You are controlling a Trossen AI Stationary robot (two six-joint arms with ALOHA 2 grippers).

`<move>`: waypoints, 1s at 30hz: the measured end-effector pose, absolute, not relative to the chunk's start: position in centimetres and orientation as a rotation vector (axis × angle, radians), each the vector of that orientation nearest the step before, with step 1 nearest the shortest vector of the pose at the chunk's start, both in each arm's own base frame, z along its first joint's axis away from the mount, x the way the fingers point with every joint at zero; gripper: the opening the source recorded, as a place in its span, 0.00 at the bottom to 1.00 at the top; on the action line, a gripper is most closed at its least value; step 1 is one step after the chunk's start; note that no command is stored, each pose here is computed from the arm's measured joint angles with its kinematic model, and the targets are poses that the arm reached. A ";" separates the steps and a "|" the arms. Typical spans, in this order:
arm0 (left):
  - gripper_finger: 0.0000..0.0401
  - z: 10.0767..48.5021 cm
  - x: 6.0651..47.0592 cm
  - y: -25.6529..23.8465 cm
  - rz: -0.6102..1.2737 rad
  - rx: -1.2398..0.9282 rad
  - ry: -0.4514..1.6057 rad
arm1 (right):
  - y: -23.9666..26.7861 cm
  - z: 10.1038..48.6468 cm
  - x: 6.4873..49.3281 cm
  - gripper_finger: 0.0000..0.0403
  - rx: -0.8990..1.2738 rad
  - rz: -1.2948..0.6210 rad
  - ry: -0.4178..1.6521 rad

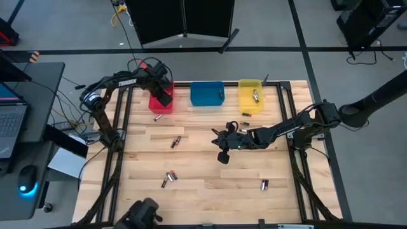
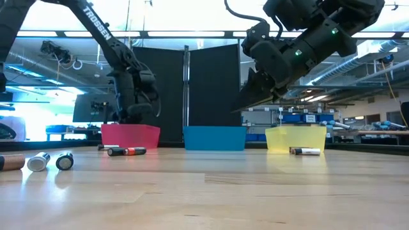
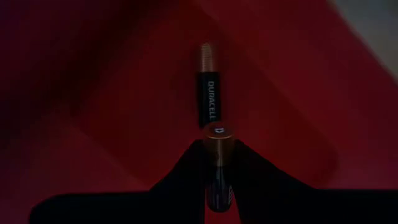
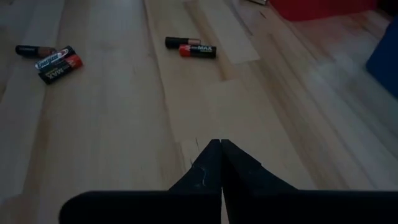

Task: Sort batteries
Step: Put the brown battery into the red bin, then put the silver battery into the yellow bin

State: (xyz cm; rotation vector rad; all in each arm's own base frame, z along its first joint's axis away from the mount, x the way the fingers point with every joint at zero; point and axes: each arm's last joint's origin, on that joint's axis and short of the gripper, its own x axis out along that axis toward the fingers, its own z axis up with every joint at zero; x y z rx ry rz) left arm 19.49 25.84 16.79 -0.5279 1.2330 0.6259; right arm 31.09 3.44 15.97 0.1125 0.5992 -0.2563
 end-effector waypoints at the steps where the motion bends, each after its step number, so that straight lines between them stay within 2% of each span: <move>1: 0.14 16.6 19.5 25.9 0.628 -0.528 1.239 | 3.4 16.0 31.1 0.02 0.113 -0.256 0.599; 17: 0.14 15.0 19.8 26.4 0.663 -0.546 1.266 | 3.4 16.0 31.1 0.02 0.105 -0.254 0.600; 24: 0.39 15.5 20.2 26.7 0.666 -0.533 1.248 | 3.4 16.0 31.1 0.02 0.103 -0.254 0.603; 30: 0.45 18.5 20.8 27.3 0.701 -0.478 1.182 | 3.4 15.9 31.1 0.02 0.102 -0.254 0.603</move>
